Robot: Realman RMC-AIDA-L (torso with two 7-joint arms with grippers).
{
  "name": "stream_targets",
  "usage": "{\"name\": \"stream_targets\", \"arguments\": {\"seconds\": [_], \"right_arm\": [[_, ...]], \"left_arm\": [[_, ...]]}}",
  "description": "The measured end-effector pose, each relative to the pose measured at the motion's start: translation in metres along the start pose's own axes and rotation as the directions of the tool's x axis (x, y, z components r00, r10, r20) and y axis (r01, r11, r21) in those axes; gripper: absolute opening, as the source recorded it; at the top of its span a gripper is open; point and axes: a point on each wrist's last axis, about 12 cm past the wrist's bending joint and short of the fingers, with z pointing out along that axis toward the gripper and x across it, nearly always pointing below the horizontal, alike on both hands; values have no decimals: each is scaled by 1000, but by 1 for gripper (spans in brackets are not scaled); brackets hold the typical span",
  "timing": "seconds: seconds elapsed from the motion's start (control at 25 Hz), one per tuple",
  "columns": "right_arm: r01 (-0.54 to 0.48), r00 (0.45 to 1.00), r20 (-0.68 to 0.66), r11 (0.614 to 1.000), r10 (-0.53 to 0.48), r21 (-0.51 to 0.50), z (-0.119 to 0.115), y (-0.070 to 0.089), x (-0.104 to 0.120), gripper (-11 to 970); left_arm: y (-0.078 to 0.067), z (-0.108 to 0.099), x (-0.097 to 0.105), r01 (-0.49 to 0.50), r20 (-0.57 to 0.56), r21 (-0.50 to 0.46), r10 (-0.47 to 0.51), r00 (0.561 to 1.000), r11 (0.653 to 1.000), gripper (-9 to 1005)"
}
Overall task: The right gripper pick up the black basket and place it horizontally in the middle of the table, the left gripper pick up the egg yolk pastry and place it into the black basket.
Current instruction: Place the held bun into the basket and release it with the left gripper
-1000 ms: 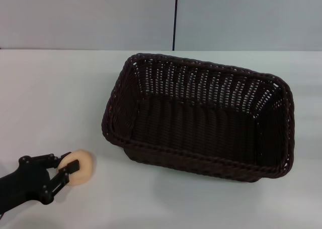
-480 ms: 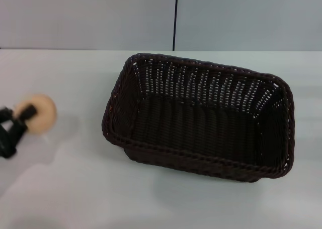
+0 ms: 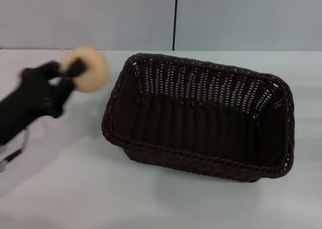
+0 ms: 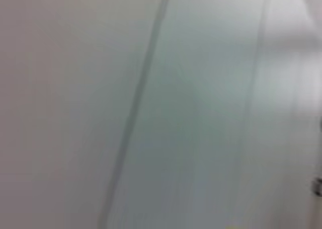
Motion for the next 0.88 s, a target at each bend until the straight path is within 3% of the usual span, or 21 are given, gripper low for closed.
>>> {"name": "stream_targets", "arguments": {"seconds": [0.2,0.44,0.68,0.84,0.88], "right_arm": [[-12,1000,-7,1000,12,2,-1,2,3,468],[-17,1000,-13,1000,17,-1,-1,3,5,468],[-19,1000,-11,1000,19,-5,2,4,5,467],[-20,1000,-14,1000,20,-6,4,5,5,467],[-20,1000,-14,1000,20,-7,4,6,5,467]], "left_arm": [[-5,37,19,61,-136,112,-45,990,992,109],[-9,51,33,89,-238,149,-51,970,985,106],[-10,45,34,90,-247,141,-53,968,986,247],[-9,37,30,74,-209,127,-46,977,989,502],[-9,36,28,68,-199,121,-43,979,990,506]]}}
